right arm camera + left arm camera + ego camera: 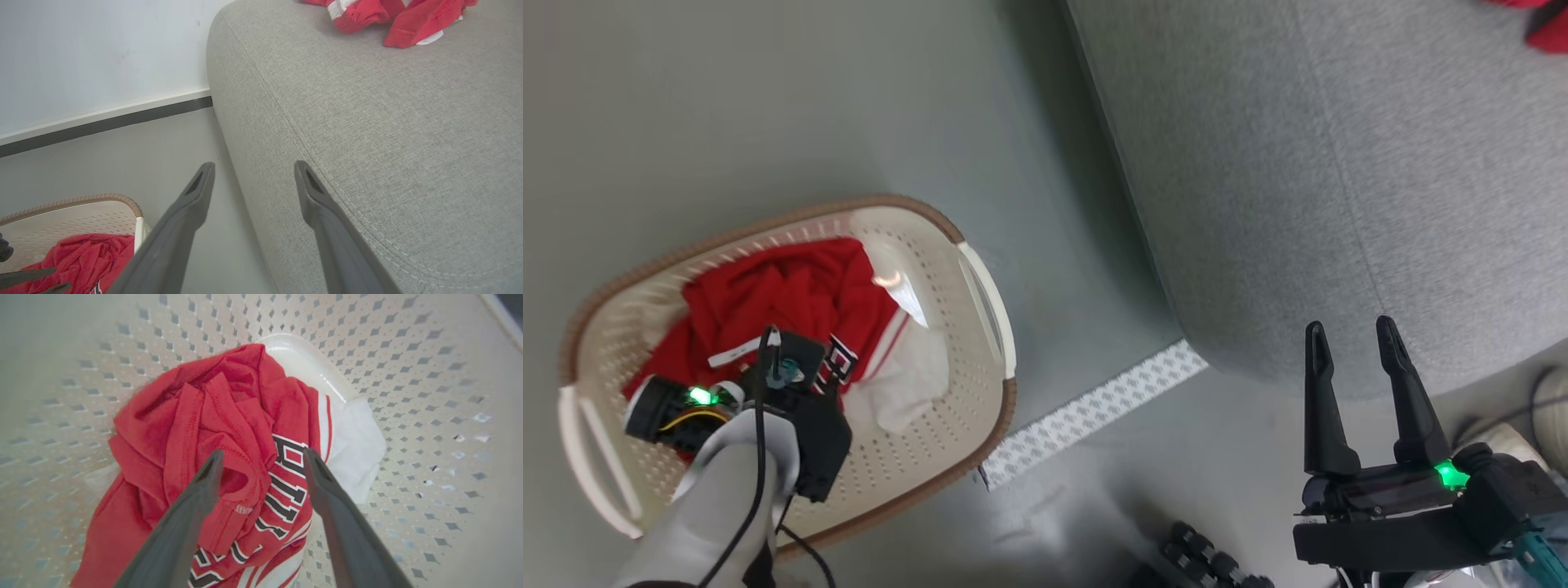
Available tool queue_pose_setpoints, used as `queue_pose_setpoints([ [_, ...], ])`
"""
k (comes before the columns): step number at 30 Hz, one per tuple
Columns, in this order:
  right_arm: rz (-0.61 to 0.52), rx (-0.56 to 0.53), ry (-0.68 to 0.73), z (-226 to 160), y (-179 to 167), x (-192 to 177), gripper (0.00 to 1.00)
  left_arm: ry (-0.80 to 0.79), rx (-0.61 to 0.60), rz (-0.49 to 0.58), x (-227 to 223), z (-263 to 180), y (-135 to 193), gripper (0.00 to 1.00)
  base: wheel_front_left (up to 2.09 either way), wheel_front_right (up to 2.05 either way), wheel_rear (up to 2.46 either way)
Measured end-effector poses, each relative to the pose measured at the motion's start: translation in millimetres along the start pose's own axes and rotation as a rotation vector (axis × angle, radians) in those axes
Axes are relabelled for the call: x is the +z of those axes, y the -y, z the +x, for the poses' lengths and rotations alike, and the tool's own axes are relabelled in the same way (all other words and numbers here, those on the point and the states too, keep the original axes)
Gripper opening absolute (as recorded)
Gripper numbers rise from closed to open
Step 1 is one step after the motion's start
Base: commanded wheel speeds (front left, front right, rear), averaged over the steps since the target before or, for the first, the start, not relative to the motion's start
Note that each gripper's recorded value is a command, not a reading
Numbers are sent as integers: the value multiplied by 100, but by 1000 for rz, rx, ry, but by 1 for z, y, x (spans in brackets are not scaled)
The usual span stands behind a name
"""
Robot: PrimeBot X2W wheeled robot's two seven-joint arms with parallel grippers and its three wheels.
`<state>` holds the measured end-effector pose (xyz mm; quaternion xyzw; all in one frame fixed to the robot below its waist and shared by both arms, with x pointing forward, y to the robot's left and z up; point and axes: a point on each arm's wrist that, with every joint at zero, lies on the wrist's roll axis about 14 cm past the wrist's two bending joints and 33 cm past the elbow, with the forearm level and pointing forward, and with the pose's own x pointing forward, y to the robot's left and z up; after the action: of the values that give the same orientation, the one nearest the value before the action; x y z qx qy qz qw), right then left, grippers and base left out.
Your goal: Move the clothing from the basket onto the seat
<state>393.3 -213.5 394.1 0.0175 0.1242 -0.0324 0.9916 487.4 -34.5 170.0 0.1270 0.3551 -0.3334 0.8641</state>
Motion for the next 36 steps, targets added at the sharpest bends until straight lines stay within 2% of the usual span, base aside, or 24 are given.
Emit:
queue_pose_setpoints([
  [10,3,-46,-122,-8,9,-36,100,-173,74,-53,-63,24,-8,100,0,0,0],
  [17,1,-74,-153,-20,14,-41,100,-148,103,-76,-56,31,-18,100,0,0,0],
  [18,2,-77,-160,-22,15,-42,100,-146,101,-80,-55,31,-18,95,0,0,0],
  [19,3,-77,-164,-23,14,-43,100,-138,101,-79,-53,32,-19,44,0,0,0],
  [20,4,-78,-168,-24,14,-44,100,-130,98,-78,-51,33,-19,29,0,0,0],
  [21,5,-77,-169,-24,14,-44,100,-129,96,-81,-50,34,-20,0,0,0,0],
  [28,4,-64,-157,-22,10,-41,100,-145,92,-115,-52,31,-18,0,0,0,0],
  [33,9,-22,-110,-10,1,-31,100,-110,121,-205,-45,25,-20,0,0,0,0],
  [36,-11,-18,-79,-5,3,-23,100,-65,103,-261,-34,18,-9,0,0,0,0],
])
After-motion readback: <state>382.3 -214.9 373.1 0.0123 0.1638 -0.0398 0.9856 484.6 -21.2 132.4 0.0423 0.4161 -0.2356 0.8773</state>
